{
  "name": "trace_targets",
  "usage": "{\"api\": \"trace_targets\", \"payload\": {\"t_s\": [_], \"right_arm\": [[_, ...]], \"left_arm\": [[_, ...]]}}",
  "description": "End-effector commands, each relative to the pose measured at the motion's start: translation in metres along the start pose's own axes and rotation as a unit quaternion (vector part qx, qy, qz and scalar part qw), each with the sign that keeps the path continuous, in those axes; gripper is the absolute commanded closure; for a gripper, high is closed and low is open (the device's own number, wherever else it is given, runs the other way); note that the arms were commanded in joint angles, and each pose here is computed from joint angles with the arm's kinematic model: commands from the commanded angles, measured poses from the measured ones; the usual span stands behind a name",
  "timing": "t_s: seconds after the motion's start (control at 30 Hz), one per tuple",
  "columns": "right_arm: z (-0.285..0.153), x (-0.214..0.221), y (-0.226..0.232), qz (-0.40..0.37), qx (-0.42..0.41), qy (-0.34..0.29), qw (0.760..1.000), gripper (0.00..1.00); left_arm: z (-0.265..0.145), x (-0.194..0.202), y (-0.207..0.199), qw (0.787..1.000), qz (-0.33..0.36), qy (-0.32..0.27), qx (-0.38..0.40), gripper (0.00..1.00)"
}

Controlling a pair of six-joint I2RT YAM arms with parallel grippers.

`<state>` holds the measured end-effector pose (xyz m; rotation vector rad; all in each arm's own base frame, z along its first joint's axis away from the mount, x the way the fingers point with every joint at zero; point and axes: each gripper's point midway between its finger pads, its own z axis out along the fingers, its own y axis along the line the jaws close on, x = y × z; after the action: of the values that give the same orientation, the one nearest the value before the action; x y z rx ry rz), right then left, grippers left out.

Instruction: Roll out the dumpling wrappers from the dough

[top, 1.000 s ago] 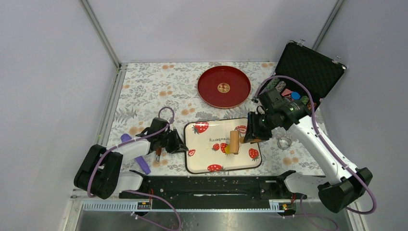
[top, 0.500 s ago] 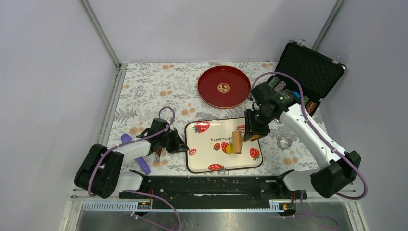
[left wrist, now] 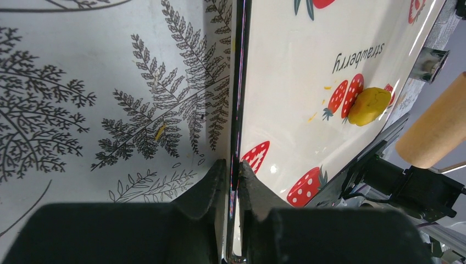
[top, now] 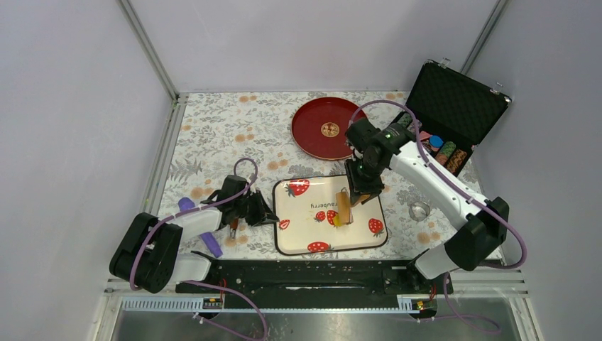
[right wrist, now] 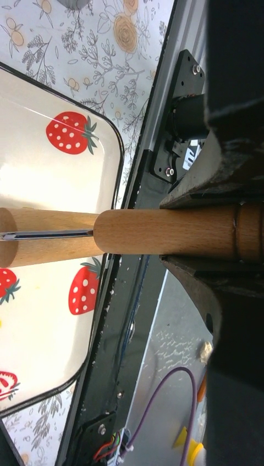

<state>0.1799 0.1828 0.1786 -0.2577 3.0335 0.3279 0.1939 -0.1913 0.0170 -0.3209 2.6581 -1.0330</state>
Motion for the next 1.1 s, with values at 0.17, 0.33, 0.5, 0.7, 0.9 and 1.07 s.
{"api": "trace_targets", "payload": {"t_s": [0.17,0.33,0.5,0.7,0.9,1.07], "right_arm": [[0.0,-0.006,0.0,-0.016,0.027,0.001,0.999,1.0],[0.005,-0.005,0.005,-0.021,0.024,0.01,0.999,1.0],[0.01,-0.003,0.006,-0.024,0.027,0.019,0.999,1.0],[0.017,0.0,0.005,-0.028,0.035,0.03,0.999,1.0],[0.024,0.004,0.003,-0.031,0.039,0.04,0.998,1.0],[0.028,0.006,0.0,-0.03,0.045,0.042,0.998,1.0]], "left_arm": [[0.003,0.0,0.015,1.0,0.0,-0.011,-0.024,0.91],[0.003,0.001,0.015,1.0,-0.001,-0.01,-0.024,0.91],[0.003,0.001,0.015,1.0,0.0,-0.011,-0.023,0.91],[0.003,0.0,0.015,1.0,-0.001,-0.011,-0.024,0.91],[0.003,0.001,0.015,1.0,0.0,-0.012,-0.022,0.91],[0.003,0.001,0.015,1.0,0.0,-0.011,-0.022,0.91]]}}
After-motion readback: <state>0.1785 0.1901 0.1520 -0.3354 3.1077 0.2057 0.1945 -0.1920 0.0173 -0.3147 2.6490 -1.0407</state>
